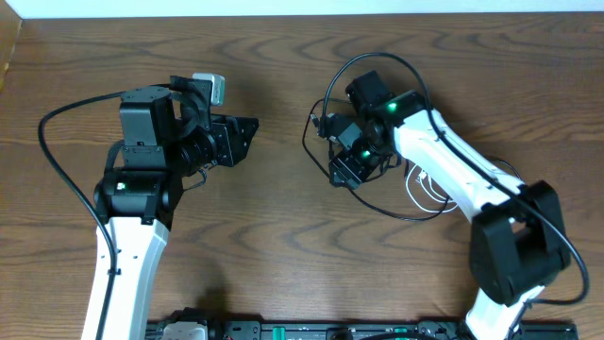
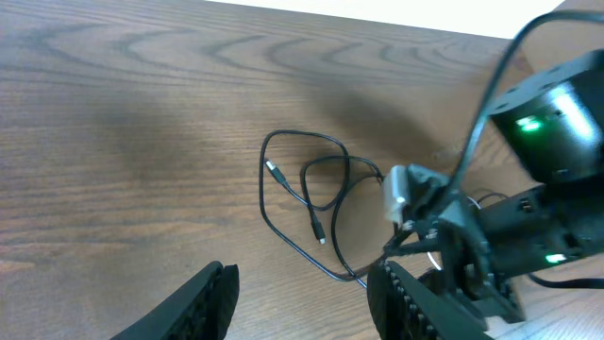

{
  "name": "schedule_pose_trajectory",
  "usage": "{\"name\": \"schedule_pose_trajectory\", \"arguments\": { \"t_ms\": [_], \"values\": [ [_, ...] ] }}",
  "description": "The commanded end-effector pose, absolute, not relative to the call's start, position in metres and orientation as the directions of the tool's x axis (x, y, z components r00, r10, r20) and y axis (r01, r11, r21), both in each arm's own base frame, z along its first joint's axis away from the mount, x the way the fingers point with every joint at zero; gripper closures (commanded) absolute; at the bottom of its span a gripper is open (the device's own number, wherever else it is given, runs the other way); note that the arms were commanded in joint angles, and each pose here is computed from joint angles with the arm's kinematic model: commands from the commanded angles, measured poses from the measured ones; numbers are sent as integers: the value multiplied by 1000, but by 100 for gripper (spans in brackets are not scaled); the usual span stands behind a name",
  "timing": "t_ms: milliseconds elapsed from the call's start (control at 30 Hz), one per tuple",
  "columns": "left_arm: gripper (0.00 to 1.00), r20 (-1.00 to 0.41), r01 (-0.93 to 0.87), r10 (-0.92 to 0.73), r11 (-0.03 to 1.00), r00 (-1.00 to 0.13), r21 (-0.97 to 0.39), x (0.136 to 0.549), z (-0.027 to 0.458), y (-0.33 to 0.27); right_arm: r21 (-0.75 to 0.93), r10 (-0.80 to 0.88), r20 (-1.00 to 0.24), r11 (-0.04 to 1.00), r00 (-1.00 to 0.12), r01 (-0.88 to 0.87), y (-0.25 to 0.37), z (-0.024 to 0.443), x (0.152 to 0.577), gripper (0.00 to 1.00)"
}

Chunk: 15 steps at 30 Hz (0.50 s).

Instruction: Untangle cables

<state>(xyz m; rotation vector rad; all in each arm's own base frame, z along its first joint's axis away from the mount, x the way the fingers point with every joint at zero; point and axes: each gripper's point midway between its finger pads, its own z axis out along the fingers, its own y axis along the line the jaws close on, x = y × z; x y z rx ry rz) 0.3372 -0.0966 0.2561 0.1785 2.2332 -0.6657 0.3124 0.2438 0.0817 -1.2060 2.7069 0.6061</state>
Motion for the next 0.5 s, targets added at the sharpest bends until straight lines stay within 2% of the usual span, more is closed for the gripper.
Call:
{"name": "schedule_pose_trajectory", "arguments": {
  "t_ms": [0,167,467],
  "values": [
    [51,-724,326,-76,857,-685,-398,337,254,-95,382,-708,-251,554,-660,-739,255,67,306,39],
    [51,-724,326,-76,858,-685,-398,337,254,-95,406,-724,-199,553,-661,-728,257,44,301,40],
    [51,-721,326,-72,858,-689,-397,336,253,-95,406,-725,-195,554,-661,-727,260,29,305,40]
  ]
}}
